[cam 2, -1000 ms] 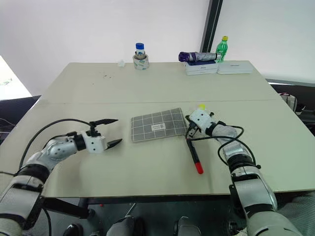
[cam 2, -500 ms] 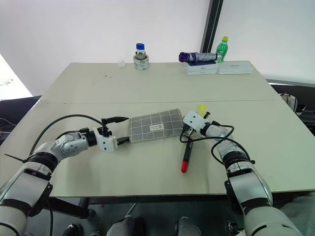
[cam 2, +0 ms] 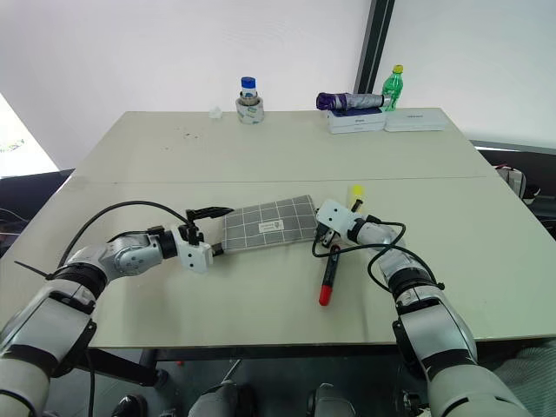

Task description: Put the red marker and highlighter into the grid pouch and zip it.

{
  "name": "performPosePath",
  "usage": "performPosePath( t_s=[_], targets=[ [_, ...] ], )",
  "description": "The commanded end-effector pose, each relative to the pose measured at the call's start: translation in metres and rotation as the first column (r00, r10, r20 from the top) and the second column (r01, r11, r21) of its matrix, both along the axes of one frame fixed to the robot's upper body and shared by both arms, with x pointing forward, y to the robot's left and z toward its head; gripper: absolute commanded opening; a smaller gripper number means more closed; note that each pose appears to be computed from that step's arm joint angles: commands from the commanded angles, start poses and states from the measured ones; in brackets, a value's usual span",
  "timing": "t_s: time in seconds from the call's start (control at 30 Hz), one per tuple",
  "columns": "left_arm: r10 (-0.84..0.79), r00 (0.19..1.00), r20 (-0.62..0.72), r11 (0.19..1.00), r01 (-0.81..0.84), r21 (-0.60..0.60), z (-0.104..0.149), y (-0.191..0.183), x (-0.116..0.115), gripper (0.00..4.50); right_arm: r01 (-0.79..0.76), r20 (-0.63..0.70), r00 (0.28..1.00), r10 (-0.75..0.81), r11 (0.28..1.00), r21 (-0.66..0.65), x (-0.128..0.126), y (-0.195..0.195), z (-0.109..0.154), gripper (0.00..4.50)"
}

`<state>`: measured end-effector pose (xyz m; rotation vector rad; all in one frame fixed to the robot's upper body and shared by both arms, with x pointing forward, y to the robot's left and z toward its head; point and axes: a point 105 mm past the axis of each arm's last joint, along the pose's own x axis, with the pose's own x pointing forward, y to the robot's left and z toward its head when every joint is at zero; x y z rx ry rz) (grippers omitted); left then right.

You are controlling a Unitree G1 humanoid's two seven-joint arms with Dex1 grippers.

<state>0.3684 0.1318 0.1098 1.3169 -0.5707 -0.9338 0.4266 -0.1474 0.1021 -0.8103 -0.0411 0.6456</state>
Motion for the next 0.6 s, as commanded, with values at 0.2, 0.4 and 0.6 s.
performPosePath(
  t_s=[0.2,0.4,0.6],
  targets=[
    [-0.111,0.991,-0.071,0.988,0.118,0.095,-0.029,-0.025,-0.014,4.5,-0.034,0.059,0.998,0.033,0.999,0.001,0.004,0.009,0.019,0.05],
    [-0.124,0.989,-0.083,0.986,0.132,0.102,-0.031,-0.027,-0.015,3.61,-0.034,0.062,0.998,0.033,0.999,0.001,0.004,0.01,0.019,0.0],
    [-0.127,0.986,-0.108,0.985,0.138,0.1,-0.033,-0.023,-0.018,0.51,-0.032,0.064,0.997,0.032,0.999,-0.003,0.004,0.008,0.02,0.0]
  ],
)
